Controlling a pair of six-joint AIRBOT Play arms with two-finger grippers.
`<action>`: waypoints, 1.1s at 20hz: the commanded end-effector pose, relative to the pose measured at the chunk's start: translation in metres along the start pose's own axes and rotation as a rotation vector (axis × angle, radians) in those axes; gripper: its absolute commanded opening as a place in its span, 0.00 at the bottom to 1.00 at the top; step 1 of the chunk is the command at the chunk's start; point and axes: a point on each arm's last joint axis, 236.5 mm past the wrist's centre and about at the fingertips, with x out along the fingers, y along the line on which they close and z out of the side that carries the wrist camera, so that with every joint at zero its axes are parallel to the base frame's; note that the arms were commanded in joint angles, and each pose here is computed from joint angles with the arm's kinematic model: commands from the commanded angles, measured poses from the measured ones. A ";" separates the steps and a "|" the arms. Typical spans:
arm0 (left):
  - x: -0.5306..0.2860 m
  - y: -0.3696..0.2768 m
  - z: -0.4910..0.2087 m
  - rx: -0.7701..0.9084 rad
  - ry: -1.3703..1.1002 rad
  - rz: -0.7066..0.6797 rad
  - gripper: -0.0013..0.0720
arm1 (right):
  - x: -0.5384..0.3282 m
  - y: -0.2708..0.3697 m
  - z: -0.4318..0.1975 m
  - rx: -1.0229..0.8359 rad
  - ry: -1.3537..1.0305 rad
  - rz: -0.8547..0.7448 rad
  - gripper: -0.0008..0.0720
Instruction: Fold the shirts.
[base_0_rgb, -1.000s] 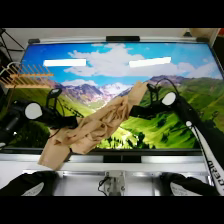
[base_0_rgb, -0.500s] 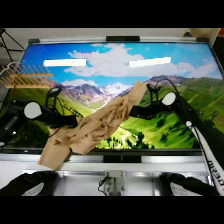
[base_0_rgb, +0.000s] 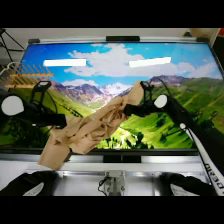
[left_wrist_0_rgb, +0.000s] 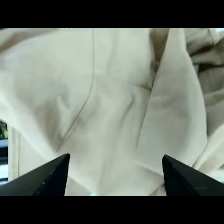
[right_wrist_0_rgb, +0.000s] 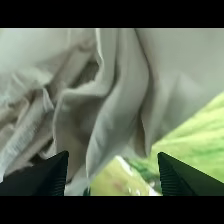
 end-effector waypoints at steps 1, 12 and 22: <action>-0.003 -0.010 -0.024 -0.033 0.032 -0.057 0.93 | 0.001 0.004 0.034 -0.024 -0.154 -0.016 0.94; 0.034 -0.053 -0.058 0.085 0.094 -0.105 0.48 | 0.031 -0.015 0.050 0.090 -0.214 -0.026 0.93; 0.030 -0.045 -0.054 0.145 0.060 -0.079 0.09 | 0.054 -0.016 0.054 0.220 -0.231 0.033 0.93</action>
